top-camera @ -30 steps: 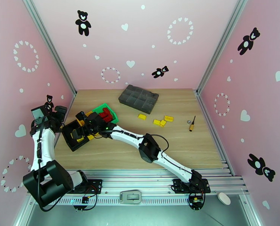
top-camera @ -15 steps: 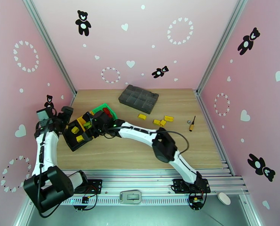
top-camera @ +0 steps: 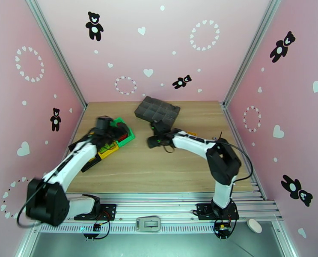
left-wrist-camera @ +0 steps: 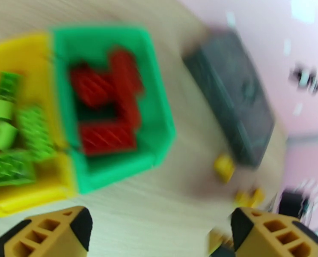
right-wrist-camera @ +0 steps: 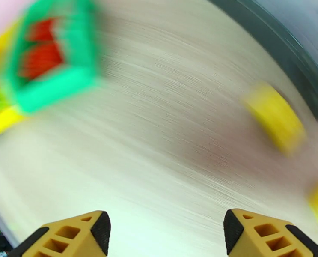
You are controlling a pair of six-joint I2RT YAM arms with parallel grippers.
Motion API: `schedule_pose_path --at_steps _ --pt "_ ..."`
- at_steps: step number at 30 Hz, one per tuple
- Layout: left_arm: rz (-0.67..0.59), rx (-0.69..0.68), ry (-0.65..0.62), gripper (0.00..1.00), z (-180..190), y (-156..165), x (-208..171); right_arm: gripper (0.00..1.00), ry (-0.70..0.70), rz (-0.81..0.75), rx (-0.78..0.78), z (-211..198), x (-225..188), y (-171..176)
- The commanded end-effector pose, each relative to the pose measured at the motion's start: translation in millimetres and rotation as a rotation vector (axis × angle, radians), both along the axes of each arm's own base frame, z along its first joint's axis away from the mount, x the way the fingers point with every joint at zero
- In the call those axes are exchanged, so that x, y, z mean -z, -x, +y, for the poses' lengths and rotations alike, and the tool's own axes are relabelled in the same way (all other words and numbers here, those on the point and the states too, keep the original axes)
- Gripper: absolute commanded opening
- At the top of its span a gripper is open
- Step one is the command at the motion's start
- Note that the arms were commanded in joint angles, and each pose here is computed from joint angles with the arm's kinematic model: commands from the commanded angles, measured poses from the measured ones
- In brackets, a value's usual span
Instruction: Sort the legos into containers by color
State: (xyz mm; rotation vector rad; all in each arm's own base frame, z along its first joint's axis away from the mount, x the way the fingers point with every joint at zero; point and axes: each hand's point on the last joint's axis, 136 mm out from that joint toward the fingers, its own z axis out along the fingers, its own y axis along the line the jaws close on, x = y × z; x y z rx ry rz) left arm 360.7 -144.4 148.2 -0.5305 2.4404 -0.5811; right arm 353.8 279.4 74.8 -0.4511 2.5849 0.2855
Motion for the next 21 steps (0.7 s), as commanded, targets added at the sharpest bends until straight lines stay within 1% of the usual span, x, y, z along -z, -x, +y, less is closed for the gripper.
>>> schedule_pose_path --at_steps 1,4,7,9,13,15,18,21 --pt "-0.024 0.086 -0.109 0.89 -47 -7 11 0.77 0.021 -0.016 0.132 -48 -14 1" --pt "-0.001 0.199 -0.146 0.89 -102 -1 30 0.77 0.053 0.003 0.229 -89 -8 -1" --pt "0.021 0.282 -0.148 0.87 -146 2 46 0.78 0.068 0.024 0.311 -122 -1 -4" --pt "0.027 0.322 -0.133 0.87 -168 4 54 0.78 0.073 0.037 0.352 -139 3 -7" --pt "0.031 0.371 -0.115 0.86 -202 8 63 0.78 0.066 0.063 0.434 -168 10 -15" --pt "0.035 0.389 -0.119 0.86 -212 10 67 0.78 0.051 0.067 0.466 -178 11 -21" --pt "0.038 0.404 -0.111 0.86 -221 12 70 0.78 0.049 0.072 0.504 -190 10 -30" --pt "0.038 0.404 -0.108 0.86 -223 11 71 0.78 0.010 0.096 0.512 -192 13 -38"
